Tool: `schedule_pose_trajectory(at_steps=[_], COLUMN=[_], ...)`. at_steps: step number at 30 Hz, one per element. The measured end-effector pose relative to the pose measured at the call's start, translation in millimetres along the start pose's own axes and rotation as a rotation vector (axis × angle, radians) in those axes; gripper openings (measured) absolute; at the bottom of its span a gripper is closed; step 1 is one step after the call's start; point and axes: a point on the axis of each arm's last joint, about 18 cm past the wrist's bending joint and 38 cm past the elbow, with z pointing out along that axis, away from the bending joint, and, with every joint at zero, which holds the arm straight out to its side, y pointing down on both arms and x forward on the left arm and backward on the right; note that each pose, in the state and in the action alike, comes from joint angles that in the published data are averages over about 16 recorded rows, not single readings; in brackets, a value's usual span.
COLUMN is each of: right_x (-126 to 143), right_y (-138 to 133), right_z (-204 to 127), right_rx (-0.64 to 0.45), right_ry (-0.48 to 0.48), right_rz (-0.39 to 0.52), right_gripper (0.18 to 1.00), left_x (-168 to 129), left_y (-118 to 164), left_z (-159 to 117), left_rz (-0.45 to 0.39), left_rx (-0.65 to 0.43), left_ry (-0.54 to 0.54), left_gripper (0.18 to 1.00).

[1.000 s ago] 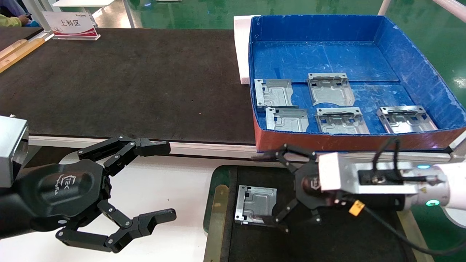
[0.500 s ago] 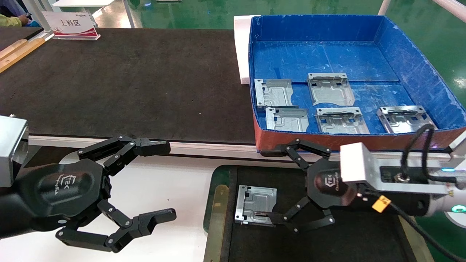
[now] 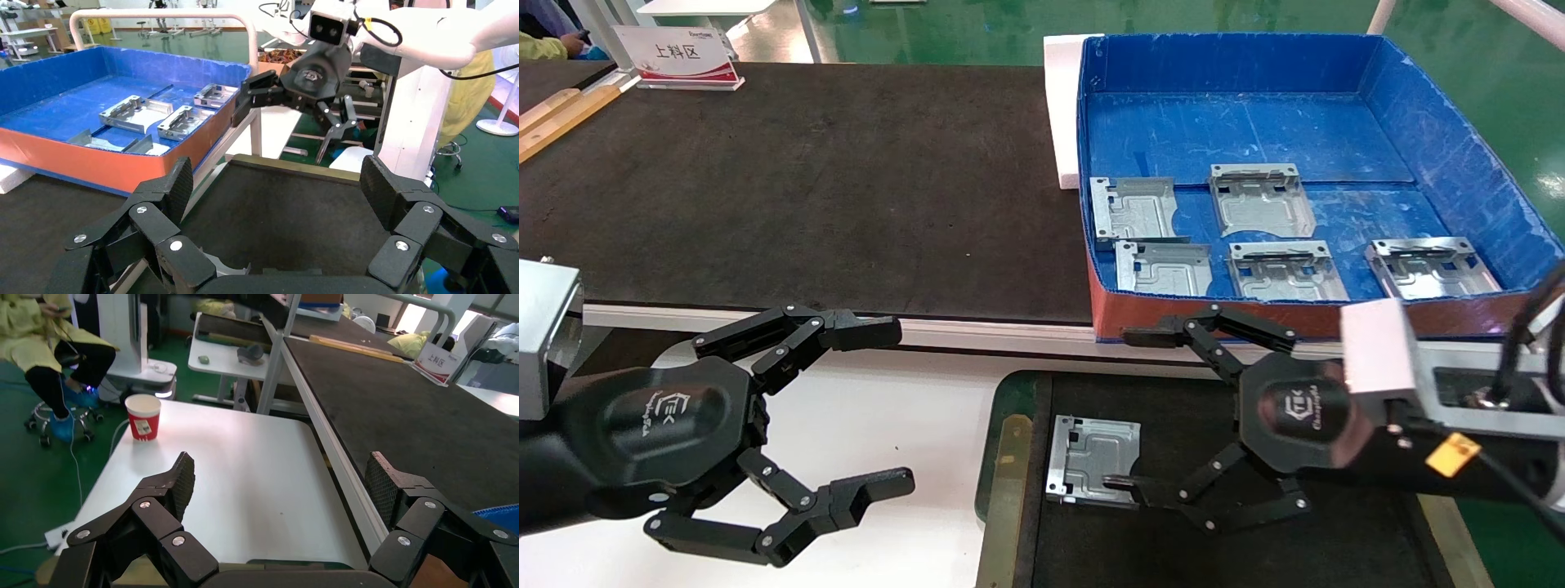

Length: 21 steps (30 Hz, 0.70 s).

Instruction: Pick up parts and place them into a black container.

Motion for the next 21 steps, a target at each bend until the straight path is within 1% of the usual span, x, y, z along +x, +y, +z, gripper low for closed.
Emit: schedule_pose_trajectory(at_steps=[21], right_x=[-27.1], right_y=[-39.5], right_z=[-19.0], right_rx=[0.052], right_ry=[-0.01], right_rz=[0.112], right_gripper=[1.0], left_x=[0.0], left_y=[0.0], left_z=[0.0], left_rz=[0.0], left_rx=[0.0], left_ry=[0.0], left_gripper=[1.0])
